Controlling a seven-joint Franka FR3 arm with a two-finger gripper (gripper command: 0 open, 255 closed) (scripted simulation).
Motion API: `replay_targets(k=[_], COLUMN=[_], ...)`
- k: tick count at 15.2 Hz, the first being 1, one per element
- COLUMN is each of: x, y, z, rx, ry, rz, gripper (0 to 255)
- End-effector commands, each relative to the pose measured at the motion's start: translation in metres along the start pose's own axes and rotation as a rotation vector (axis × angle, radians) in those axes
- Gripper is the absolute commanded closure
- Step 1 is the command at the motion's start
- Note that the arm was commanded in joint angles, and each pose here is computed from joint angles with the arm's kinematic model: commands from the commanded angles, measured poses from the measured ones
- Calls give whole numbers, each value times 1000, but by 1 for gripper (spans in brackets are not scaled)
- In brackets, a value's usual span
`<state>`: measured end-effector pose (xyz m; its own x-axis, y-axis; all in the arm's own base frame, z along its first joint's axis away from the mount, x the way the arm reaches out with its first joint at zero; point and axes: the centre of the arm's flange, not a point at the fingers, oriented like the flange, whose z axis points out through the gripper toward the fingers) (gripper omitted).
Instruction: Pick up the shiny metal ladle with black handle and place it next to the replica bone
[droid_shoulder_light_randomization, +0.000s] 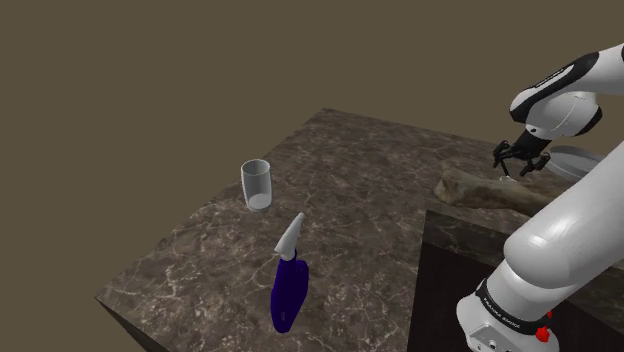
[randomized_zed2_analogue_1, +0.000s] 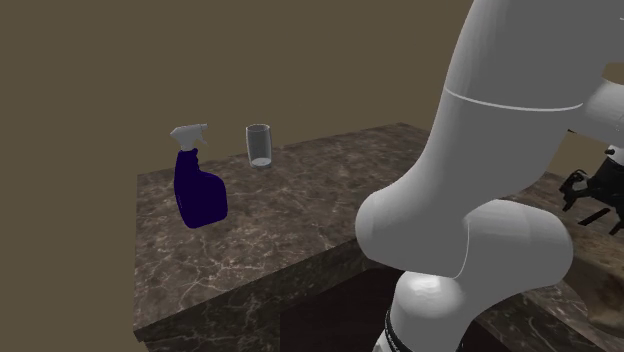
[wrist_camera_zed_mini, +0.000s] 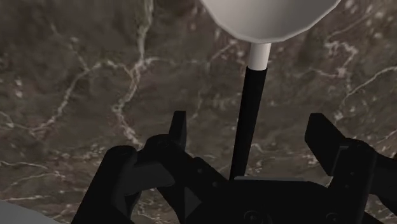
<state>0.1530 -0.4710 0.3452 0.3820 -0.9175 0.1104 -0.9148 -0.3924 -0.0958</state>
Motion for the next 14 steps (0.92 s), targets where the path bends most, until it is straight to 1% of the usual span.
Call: replay_targets(k=[1,2,6,14], x=[0,0,0,0], y=[0,0,0,0], z=[0,0,-50,-50], rx=[0,0,0,0], ry=[0,0,0,0], rz=[0,0,0,0], gripper=[0,0,0,0])
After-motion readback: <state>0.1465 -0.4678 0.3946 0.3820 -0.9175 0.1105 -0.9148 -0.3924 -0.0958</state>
